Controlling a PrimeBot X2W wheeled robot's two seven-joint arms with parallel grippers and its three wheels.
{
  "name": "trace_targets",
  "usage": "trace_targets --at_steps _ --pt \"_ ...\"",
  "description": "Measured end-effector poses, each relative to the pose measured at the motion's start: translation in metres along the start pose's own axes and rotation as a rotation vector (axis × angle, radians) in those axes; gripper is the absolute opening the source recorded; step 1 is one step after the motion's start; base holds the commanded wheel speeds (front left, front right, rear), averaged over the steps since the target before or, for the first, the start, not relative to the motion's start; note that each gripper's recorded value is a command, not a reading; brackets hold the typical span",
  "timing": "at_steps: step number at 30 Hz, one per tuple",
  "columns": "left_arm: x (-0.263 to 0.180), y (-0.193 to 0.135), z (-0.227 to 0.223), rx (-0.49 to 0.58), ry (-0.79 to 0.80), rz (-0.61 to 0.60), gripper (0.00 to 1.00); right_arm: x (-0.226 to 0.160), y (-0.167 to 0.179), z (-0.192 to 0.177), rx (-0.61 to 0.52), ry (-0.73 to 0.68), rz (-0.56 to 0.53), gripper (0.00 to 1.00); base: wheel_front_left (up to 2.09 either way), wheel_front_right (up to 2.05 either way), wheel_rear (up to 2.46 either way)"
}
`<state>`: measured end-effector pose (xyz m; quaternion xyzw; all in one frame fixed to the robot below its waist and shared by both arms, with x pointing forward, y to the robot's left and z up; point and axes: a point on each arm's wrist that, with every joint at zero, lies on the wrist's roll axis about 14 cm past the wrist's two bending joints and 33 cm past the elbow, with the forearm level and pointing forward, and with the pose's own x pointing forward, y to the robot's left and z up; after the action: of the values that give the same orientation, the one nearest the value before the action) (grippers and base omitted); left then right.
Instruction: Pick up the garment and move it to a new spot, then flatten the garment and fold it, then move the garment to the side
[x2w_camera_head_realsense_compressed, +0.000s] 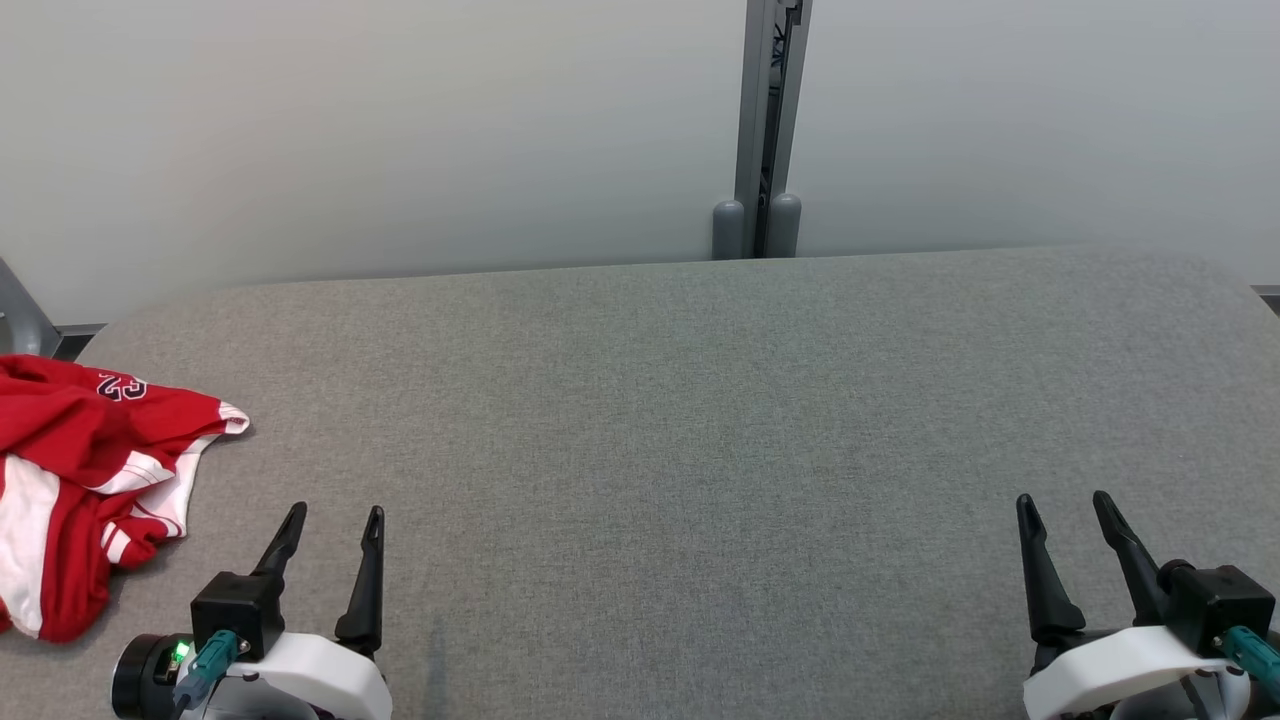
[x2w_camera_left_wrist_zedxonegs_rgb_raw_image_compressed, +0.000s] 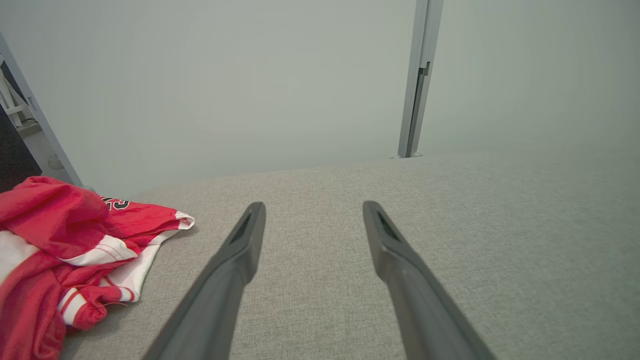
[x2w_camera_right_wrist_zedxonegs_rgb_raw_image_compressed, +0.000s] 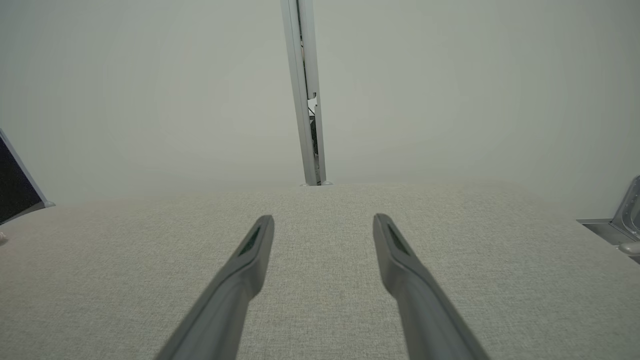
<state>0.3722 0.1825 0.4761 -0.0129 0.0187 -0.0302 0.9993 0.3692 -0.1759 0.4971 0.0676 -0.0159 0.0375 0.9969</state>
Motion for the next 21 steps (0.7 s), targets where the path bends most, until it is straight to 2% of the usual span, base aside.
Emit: trace_targets --at_steps 14,21 --pt "-0.003 0.011 -0.002 -0.014 0.006 0.033 1.0 0.006 0.006 -0.007 0.007 0.022 0.018 1.0 0.0 0.0 0.0" --pt "-0.015 0.039 0.006 -0.033 -0.02 0.124 1.0 0.022 0.037 -0.004 0.001 0.012 0.112 1.0 0.0 0.0 0.0"
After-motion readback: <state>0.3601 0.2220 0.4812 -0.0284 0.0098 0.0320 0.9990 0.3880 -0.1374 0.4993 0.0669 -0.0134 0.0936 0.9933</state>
